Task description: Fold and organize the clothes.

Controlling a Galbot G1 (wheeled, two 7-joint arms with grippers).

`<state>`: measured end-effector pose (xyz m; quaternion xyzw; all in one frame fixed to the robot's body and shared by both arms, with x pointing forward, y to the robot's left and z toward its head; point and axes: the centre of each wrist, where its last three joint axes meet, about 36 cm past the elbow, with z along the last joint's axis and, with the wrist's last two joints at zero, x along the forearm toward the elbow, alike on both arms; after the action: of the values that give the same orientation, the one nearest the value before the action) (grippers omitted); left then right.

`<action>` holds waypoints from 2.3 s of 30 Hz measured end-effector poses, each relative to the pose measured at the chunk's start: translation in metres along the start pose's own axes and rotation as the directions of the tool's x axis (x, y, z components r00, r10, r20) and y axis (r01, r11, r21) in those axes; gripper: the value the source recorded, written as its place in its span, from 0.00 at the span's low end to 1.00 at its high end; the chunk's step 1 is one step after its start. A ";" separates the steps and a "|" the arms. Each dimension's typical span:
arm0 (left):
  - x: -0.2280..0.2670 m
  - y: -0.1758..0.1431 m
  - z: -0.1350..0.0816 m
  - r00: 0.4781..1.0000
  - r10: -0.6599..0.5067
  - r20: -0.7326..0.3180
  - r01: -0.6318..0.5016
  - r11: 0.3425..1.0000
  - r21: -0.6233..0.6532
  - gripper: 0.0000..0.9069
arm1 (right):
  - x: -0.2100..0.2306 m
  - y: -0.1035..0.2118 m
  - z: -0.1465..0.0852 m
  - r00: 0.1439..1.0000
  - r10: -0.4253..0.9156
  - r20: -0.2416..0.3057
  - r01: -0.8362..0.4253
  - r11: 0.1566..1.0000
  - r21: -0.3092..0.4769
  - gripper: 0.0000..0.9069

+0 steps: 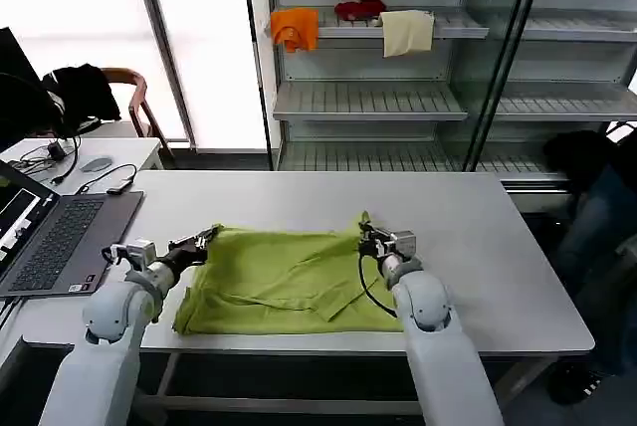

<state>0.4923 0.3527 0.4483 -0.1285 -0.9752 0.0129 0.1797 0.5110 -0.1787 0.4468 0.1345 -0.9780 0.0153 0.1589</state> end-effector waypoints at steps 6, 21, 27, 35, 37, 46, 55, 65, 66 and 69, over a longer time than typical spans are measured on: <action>0.018 -0.001 0.008 1.000 0.020 0.009 -0.020 1.000 -0.002 0.01 | 0.017 0.001 0.008 1.000 -0.007 0.002 0.007 1.000 -0.003 0.00; 0.049 -0.006 0.015 0.999 0.036 0.013 -0.036 0.999 -0.036 0.01 | 0.059 0.017 0.026 0.999 -0.037 -0.003 0.037 0.999 0.013 0.00; 0.053 -0.011 0.023 0.999 0.038 -0.001 -0.038 0.998 -0.057 0.01 | 0.069 0.022 0.034 0.999 -0.033 -0.018 0.033 0.999 0.025 0.00; 0.053 -0.019 0.033 0.999 0.029 -0.031 -0.031 0.996 -0.085 0.02 | 0.074 0.024 0.040 0.999 -0.009 -0.035 0.011 0.999 0.042 0.00; 0.054 -0.021 0.034 0.999 0.027 -0.035 -0.030 0.995 -0.090 0.02 | 0.075 0.024 0.041 0.999 -0.002 -0.037 0.004 0.999 0.047 0.07; 0.058 -0.028 0.038 0.999 0.009 -0.042 -0.014 0.992 -0.126 0.81 | 0.081 0.025 0.044 0.998 0.034 -0.043 -0.030 0.996 0.083 1.00; 0.065 -0.039 0.038 0.999 -0.013 -0.035 0.007 0.984 -0.177 0.91 | 0.088 0.028 0.045 0.995 0.088 -0.041 -0.081 0.986 0.146 1.00; 0.070 -0.042 0.042 0.998 -0.064 -0.029 0.056 0.975 -0.217 1.00 | 0.101 0.019 0.046 0.984 0.172 -0.032 -0.161 0.962 0.222 1.00; 0.071 -0.043 0.042 0.997 -0.068 -0.025 0.061 0.974 -0.217 1.00 | 0.103 0.017 0.046 0.984 0.177 -0.030 -0.165 0.960 0.224 1.00; 0.074 -0.043 0.042 0.996 -0.084 -0.007 0.080 0.975 -0.209 1.00 | 0.110 0.010 0.045 0.983 0.182 -0.018 -0.174 0.960 0.218 1.00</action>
<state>0.4001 0.3304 0.4378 -0.1063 -0.9742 -0.0978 0.1732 0.3942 -0.2002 0.4391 0.0622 -0.9754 0.1382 0.1599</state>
